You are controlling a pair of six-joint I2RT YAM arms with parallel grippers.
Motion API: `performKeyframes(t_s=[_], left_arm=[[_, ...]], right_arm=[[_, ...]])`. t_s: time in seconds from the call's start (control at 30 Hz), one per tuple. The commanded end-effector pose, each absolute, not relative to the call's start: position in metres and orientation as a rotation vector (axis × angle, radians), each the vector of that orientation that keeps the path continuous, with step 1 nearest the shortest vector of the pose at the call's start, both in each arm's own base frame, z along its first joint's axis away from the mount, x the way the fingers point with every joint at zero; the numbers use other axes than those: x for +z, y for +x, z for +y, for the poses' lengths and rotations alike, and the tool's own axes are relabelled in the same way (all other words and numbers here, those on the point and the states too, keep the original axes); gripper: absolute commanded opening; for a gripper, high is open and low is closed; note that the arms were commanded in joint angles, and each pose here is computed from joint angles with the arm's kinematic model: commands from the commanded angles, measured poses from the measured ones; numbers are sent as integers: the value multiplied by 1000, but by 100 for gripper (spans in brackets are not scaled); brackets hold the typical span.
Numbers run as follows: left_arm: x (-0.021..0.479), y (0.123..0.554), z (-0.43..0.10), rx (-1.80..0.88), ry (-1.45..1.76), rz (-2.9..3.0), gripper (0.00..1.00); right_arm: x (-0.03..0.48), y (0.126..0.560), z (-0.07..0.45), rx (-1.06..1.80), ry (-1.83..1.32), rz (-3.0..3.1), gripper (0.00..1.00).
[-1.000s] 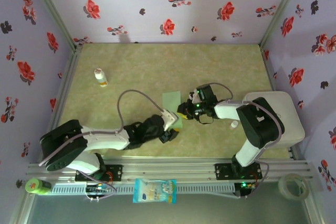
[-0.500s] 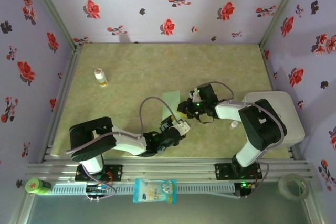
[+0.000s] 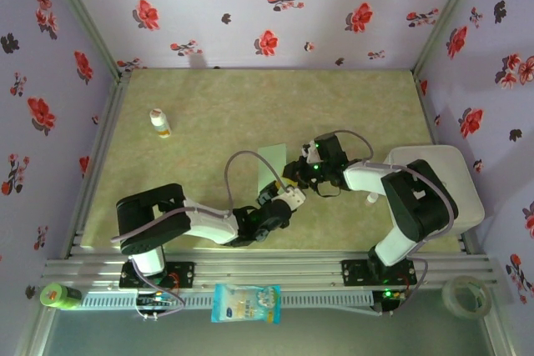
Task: Fold a paper plane with a square sheet of paper (pick it up from the middle)
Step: Fold the triangle a second time at the center of the table.
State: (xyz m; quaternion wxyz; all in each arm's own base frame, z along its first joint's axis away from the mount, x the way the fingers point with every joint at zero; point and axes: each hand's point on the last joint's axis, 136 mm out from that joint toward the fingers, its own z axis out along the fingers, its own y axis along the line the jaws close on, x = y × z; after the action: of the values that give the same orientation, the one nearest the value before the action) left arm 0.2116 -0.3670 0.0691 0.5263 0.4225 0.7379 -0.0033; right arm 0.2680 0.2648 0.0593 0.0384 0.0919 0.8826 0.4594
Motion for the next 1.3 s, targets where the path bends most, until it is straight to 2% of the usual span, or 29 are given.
performKeyframes(t_s=[0.0, 0.1, 0.27, 0.5, 0.6, 0.73, 0.8, 1.07, 1.23, 1.27], left_arm=[[67, 216, -356, 24, 973, 1788, 55], [68, 217, -355, 24, 971, 1790, 54], [63, 215, -355, 12, 1024, 1824, 40], [69, 216, -358, -24, 1019, 1830, 27], [71, 215, -363, -68, 1019, 1835, 27], [75, 215, -367, -93, 1022, 1828, 33], [75, 216, -367, -91, 1033, 1826, 33], [73, 225, -357, -44, 1054, 1822, 17], [75, 221, -358, -79, 1088, 1826, 0], [73, 221, -357, -75, 1092, 1830, 0]], right_arm=[[60, 271, 261, 1405, 322, 2683, 22], [60, 272, 262, 1420, 324, 2679, 22], [62, 274, 262, 1420, 327, 2666, 21], [65, 276, 263, 1418, 326, 2667, 20], [64, 275, 264, 1417, 321, 2678, 21], [65, 274, 262, 1400, 309, 2686, 21], [66, 275, 263, 1400, 308, 2687, 21], [65, 278, 260, 1385, 343, 2662, 20], [64, 280, 260, 1380, 354, 2656, 20], [65, 280, 260, 1380, 354, 2653, 21]])
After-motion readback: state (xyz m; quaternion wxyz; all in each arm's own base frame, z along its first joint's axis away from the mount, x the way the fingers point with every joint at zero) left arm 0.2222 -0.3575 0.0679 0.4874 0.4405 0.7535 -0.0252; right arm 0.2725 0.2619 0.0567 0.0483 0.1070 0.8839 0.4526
